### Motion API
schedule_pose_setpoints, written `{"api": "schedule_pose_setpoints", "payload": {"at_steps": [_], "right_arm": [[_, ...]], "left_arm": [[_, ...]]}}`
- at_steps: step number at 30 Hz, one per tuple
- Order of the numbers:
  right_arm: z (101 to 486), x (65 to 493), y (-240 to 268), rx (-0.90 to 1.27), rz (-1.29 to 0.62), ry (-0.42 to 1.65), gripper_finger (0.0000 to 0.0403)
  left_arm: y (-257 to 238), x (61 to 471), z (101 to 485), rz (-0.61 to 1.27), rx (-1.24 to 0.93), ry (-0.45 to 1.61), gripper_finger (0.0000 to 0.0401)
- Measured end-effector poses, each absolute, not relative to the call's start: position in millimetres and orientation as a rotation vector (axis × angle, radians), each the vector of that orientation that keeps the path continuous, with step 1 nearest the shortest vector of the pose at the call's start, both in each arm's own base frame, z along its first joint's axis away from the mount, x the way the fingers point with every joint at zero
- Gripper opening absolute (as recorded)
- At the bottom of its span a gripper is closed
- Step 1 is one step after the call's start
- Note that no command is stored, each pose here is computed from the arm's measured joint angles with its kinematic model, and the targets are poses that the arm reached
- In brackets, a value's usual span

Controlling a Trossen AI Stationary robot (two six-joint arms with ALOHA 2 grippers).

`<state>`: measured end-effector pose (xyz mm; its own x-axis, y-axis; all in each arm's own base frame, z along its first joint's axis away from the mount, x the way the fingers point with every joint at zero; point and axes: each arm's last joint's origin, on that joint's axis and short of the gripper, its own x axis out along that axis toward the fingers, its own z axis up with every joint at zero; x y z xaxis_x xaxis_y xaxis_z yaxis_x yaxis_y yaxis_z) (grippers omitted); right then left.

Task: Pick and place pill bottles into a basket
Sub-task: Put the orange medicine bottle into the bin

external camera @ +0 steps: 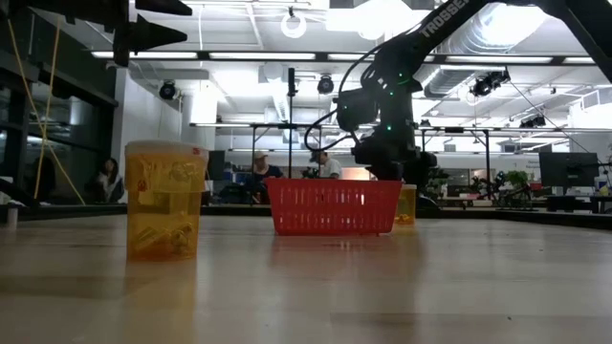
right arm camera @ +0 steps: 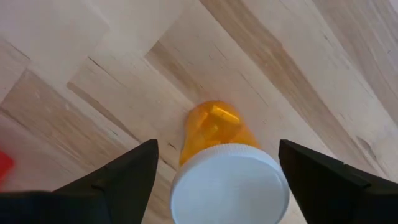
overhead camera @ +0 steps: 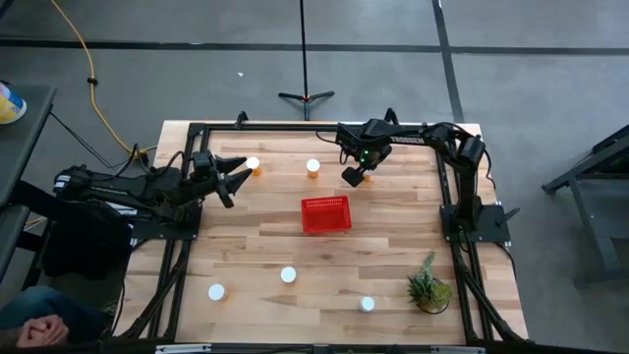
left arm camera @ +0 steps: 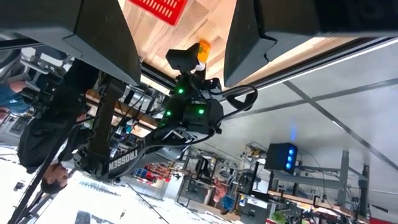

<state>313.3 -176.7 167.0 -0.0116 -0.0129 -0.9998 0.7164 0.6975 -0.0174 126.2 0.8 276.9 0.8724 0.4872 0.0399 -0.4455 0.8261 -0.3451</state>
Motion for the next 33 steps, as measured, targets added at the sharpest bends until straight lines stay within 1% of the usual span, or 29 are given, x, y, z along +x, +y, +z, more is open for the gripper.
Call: {"api": "schedule_pose_setpoints", "payload": {"at_steps": [7,33], "right_arm": [[167.0,313.4,-176.6,0.612,-0.637,1.485,0.0293],[167.0,312.9,-176.5,0.613,-0.639,1.489,0.024]], "left_arm": [[0.8,126.2,277.0,0.497,-0.335,-0.129,0.0264],[0.8,126.2,277.0,0.497,-0.335,-0.129,0.0264]]}}
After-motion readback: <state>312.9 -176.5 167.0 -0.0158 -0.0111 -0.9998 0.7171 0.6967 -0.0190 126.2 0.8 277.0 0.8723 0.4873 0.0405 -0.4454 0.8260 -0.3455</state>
